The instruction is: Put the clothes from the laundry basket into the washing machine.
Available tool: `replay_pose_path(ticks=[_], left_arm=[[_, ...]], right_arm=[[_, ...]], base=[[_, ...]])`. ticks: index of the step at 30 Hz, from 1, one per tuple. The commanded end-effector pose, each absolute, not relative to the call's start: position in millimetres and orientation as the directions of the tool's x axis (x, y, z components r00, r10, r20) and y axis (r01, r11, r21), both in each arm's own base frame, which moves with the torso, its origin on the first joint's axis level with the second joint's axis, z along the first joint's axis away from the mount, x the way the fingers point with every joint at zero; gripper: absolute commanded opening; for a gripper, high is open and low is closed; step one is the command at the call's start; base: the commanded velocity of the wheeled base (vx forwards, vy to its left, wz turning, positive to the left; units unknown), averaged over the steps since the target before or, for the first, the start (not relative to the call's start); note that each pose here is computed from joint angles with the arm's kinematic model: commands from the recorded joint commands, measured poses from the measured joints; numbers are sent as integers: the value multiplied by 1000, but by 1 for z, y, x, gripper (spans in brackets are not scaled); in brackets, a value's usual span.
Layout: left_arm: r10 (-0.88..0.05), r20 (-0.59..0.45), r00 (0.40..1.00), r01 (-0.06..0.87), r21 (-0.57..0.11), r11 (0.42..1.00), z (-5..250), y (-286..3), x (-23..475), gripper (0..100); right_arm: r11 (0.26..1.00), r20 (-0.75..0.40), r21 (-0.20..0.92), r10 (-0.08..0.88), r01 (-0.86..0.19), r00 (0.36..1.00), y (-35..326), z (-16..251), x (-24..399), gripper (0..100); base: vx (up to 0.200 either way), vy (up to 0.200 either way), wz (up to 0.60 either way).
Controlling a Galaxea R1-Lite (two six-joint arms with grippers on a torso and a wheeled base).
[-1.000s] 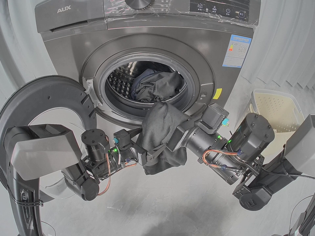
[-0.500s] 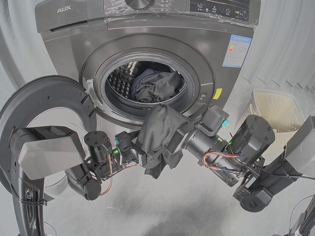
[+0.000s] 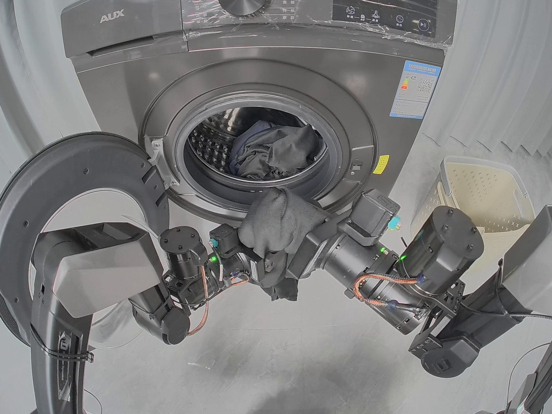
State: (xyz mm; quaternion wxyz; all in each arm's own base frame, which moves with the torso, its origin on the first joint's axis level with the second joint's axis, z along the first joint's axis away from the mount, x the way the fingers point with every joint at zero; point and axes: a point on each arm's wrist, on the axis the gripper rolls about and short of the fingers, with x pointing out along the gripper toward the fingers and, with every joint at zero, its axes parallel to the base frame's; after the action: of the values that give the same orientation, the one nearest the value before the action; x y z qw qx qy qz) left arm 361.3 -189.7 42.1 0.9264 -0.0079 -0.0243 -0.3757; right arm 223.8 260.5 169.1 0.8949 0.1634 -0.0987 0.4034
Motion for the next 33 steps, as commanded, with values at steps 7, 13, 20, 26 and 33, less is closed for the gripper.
replay_pose_path(ticks=[7,13,20,26,33], left_arm=[[-683,76,727,685,-10,728,47,-187,367,0],[-687,113,718,692,-9,722,77,-180,350,0],[-700,160,696,710,-14,704,110,-179,326,0],[-699,195,688,716,-24,698,133,-169,306,0],[-696,216,685,715,-17,699,149,-159,288,0]], right_arm=[[646,329,217,657,-732,678,247,178,230,0],[709,309,226,598,-668,740,225,172,251,0],[721,257,227,604,-654,755,225,157,253,0],[734,183,226,614,-640,768,227,134,257,0],[739,122,221,627,-637,769,233,113,260,0]], base=[[0,0,0],[0,0,0],[0,0,0],[0,0,0],[0,0,0]])
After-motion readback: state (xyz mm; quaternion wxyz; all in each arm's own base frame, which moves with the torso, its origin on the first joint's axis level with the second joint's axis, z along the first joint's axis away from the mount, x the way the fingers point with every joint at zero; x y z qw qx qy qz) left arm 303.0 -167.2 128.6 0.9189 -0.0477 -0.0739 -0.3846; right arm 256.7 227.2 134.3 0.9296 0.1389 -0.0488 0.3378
